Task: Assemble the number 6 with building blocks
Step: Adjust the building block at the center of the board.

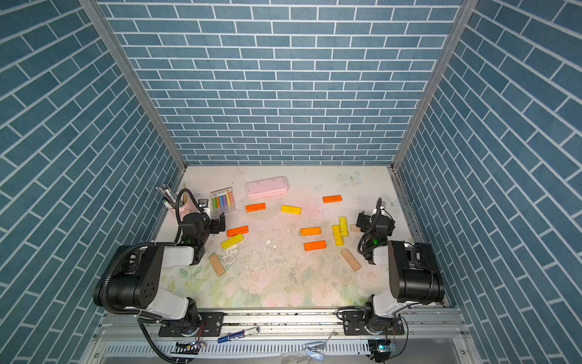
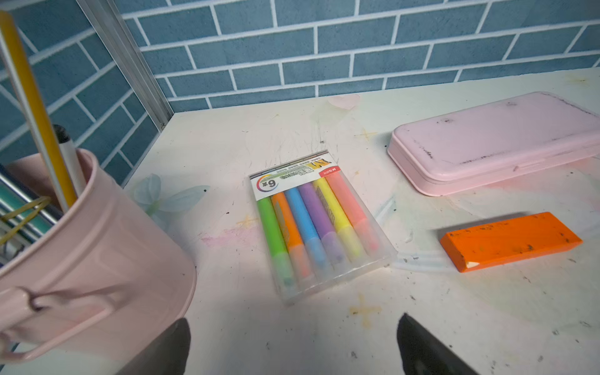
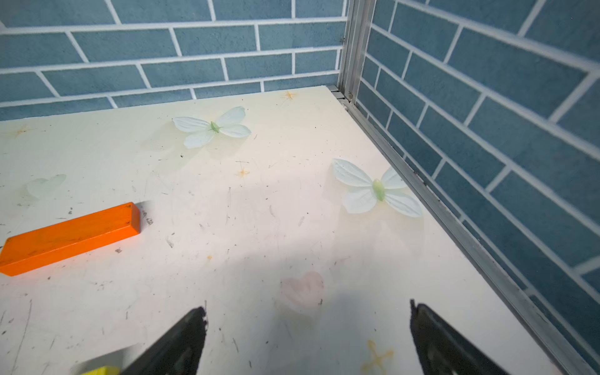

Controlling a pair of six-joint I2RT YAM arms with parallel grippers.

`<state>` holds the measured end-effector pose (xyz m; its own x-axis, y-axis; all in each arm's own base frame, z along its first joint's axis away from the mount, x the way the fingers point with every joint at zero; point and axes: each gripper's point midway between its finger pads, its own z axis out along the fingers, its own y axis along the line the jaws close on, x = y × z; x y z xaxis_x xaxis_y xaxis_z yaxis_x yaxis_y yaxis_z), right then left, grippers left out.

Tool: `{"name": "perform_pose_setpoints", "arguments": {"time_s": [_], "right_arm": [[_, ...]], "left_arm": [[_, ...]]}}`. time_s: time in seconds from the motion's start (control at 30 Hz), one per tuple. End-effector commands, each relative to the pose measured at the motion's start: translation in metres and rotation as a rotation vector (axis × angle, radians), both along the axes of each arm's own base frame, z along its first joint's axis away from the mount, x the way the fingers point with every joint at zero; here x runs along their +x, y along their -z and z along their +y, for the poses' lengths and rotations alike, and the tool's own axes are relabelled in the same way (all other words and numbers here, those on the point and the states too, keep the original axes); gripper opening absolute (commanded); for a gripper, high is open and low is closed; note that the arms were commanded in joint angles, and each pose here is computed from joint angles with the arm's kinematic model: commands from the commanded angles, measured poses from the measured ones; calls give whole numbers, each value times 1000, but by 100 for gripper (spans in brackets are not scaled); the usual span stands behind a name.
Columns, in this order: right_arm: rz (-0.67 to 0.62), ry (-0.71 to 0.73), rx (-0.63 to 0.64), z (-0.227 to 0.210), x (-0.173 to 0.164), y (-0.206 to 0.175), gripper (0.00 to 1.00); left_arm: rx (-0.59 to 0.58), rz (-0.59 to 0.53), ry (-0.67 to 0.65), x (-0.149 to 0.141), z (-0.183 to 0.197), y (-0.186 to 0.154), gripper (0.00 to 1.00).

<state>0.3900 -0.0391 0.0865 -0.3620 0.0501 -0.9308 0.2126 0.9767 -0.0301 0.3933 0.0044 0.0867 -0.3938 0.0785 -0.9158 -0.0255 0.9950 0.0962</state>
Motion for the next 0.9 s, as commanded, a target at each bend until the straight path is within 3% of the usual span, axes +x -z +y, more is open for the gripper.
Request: {"name": "perform_pose_setpoints", "arguments": {"time_s": [0.0, 0.87], "right_arm": [[-8, -12, -17, 0, 0, -3, 99], [-6, -12, -17, 1, 1, -2, 99]], "left_arm": [[8, -28, 10, 3, -2, -7, 99], [-7, -28, 16, 3, -1, -7, 99]]}}
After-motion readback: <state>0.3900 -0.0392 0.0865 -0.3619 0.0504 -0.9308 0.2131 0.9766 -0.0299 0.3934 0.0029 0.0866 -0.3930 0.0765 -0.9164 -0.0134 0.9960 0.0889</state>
